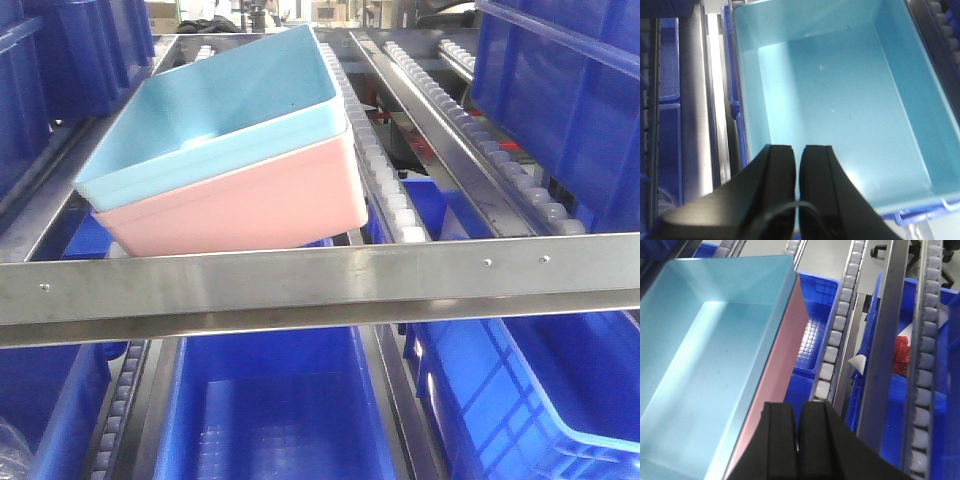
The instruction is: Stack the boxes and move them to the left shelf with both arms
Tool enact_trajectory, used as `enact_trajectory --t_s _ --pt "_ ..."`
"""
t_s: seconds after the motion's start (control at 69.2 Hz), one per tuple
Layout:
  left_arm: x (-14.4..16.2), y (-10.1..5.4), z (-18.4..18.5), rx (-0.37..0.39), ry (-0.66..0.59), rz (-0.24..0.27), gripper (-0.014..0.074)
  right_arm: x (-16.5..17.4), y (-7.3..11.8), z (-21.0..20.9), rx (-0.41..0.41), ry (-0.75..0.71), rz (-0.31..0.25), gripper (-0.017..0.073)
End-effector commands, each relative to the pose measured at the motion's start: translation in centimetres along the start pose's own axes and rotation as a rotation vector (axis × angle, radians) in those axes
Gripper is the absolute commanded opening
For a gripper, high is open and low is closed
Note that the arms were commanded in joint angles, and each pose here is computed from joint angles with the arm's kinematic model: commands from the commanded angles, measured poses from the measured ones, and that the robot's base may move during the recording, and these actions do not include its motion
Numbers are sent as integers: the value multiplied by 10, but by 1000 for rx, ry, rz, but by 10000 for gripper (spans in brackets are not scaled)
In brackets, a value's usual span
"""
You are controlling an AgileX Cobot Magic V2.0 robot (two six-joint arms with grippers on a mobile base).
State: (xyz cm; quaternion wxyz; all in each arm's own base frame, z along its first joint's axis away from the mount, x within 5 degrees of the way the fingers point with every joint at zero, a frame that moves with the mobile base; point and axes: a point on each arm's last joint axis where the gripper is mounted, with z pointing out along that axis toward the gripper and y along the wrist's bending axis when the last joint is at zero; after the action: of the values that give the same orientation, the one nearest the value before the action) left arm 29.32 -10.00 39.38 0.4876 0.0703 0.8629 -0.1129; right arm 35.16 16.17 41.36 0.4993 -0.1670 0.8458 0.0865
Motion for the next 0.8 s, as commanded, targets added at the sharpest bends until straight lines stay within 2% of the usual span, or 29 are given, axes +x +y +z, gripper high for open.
enact_trajectory --t_s 0.0,0.116,0.231,0.376,0.564,0.781 --pt "-12 -14 -39 62 -135 46 -3 -16 -5 -40 6 -162 -22 55" --pt "8 -25 -65 132 -189 73 -2 5 -5 -57 -3 -185 -26 55" --pt "36 -26 -87 184 -249 86 -2 31 -6 -79 -10 -198 -29 55" --pt "77 -18 -105 209 -270 92 -2 71 -7 -106 -21 -229 -33 55" --pt "134 -2 -113 201 -226 96 -3 140 -8 -133 -40 -271 -38 55" --pt "175 9 -118 198 -207 98 -3 210 -9 -153 -61 -357 -40 55"
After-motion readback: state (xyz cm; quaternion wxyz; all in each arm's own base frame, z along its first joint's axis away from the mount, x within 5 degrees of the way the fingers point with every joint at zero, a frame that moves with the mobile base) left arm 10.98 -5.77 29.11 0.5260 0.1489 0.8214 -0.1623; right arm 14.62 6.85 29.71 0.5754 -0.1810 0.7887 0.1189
